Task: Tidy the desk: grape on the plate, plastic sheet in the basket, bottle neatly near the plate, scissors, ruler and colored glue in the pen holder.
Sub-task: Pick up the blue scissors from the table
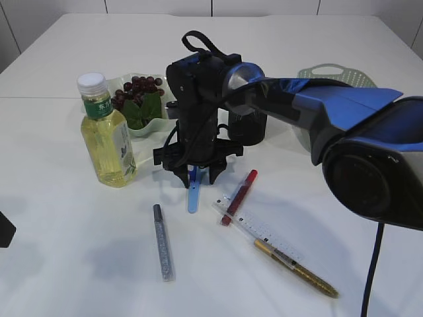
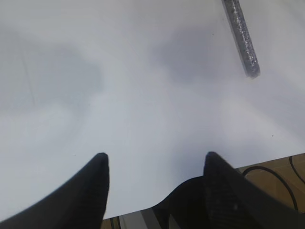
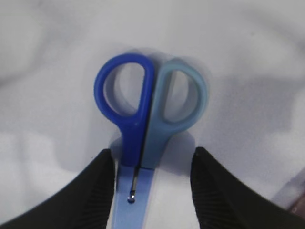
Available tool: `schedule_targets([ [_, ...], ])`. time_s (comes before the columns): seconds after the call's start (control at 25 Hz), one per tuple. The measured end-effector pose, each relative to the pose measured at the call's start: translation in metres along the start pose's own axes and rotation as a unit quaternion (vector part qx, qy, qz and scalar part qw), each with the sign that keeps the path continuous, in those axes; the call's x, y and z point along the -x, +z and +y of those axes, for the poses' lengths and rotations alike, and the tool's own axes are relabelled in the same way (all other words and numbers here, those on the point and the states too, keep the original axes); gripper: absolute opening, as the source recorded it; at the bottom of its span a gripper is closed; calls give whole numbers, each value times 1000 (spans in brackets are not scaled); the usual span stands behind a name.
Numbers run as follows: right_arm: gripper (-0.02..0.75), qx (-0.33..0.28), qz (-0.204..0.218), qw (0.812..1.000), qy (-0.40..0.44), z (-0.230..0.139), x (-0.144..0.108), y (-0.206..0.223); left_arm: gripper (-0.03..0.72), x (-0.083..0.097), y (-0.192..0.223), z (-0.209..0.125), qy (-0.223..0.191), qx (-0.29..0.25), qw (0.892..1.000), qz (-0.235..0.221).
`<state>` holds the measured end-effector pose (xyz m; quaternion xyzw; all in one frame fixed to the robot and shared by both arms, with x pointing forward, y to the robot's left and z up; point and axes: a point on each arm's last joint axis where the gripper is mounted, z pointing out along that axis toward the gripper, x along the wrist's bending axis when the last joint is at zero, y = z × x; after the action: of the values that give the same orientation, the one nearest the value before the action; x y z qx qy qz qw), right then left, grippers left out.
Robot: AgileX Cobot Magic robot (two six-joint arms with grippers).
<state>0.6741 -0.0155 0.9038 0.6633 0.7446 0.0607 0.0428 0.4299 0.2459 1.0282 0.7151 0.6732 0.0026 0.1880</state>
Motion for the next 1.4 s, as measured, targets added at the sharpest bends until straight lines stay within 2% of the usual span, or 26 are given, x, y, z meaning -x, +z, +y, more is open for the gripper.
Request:
schedule_targets([
  [0.36, 355, 1, 0, 1000, 0, 0, 0, 0, 457, 0, 0, 1, 0, 4, 1000, 0],
  [0.88, 305, -1, 4, 1000, 2, 0, -1, 0, 457, 0, 0, 1, 0, 5, 1000, 0],
  [1.12, 201, -3, 7, 1000, 3, 0, -1, 0, 457, 0, 0, 1, 0, 5, 1000, 0],
  [1.4, 173, -3, 7, 1000, 4, 0, -1, 0, 457, 0, 0, 1, 0, 5, 1000, 0],
])
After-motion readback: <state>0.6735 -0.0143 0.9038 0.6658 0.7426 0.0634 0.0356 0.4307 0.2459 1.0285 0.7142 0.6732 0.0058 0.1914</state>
